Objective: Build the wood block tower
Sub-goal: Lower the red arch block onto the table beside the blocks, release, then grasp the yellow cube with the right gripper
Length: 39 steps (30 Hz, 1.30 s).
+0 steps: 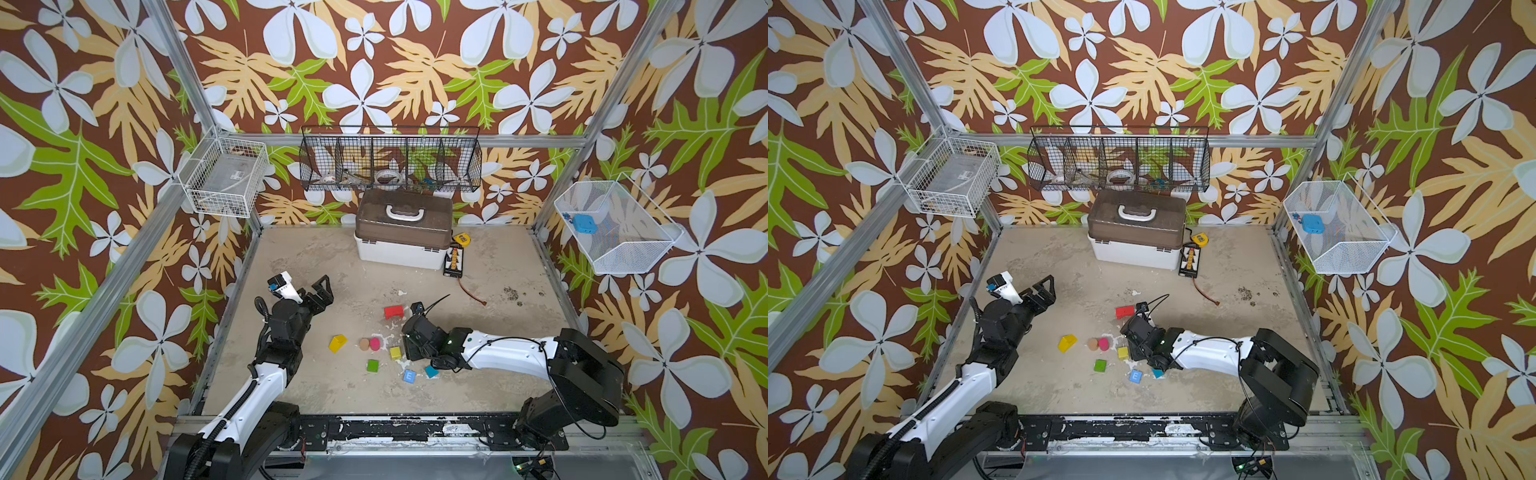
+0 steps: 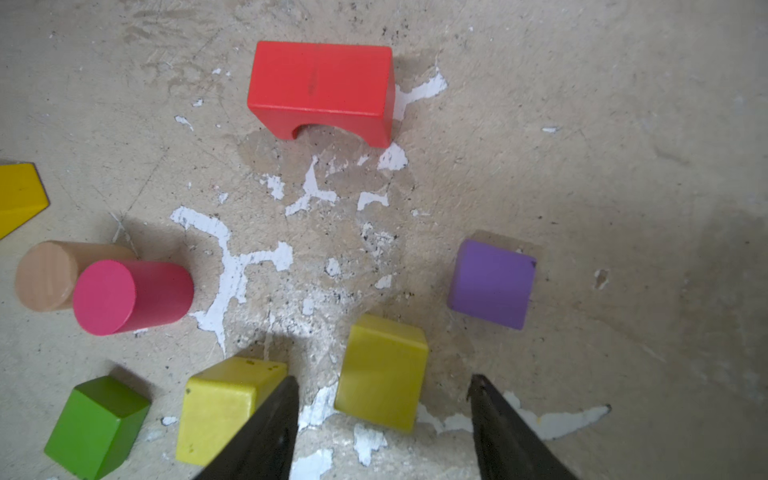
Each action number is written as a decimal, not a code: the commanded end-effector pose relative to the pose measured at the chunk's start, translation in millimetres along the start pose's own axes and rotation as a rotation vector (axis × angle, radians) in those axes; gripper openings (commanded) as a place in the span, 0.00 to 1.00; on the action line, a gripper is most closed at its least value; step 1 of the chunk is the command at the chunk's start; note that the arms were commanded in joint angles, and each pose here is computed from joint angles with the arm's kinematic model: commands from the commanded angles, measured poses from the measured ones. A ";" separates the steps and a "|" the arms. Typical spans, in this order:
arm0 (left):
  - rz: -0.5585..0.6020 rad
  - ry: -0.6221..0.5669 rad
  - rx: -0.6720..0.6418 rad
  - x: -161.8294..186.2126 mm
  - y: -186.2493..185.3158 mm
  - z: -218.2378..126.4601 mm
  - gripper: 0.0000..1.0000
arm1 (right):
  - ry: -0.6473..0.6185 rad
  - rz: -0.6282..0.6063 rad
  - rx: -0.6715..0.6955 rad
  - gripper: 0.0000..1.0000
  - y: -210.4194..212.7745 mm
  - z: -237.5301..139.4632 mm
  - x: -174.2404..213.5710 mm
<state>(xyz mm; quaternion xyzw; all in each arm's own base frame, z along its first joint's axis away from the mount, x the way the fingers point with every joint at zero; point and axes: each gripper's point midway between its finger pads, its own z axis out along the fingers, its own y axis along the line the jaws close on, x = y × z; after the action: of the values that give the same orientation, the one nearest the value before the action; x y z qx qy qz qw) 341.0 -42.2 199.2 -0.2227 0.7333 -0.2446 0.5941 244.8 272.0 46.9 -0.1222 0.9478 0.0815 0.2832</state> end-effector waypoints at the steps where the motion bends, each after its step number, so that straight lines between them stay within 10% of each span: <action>1: 0.003 -0.022 0.005 -5.9 -2.7 0.3 1.00 | -0.005 0.002 0.026 0.64 1.5 0.6 1.2; 39: 0.004 -0.031 0.046 -10.8 -12.3 -4.2 1.00 | -0.055 0.012 0.102 0.21 6.9 15.3 -47.5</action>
<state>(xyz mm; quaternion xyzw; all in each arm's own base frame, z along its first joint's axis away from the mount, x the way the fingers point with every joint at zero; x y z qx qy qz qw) 339.4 -43.6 207.7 -0.2180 0.7263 -0.2519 0.6012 285.2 286.0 53.5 -0.1116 0.9439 0.0305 0.3092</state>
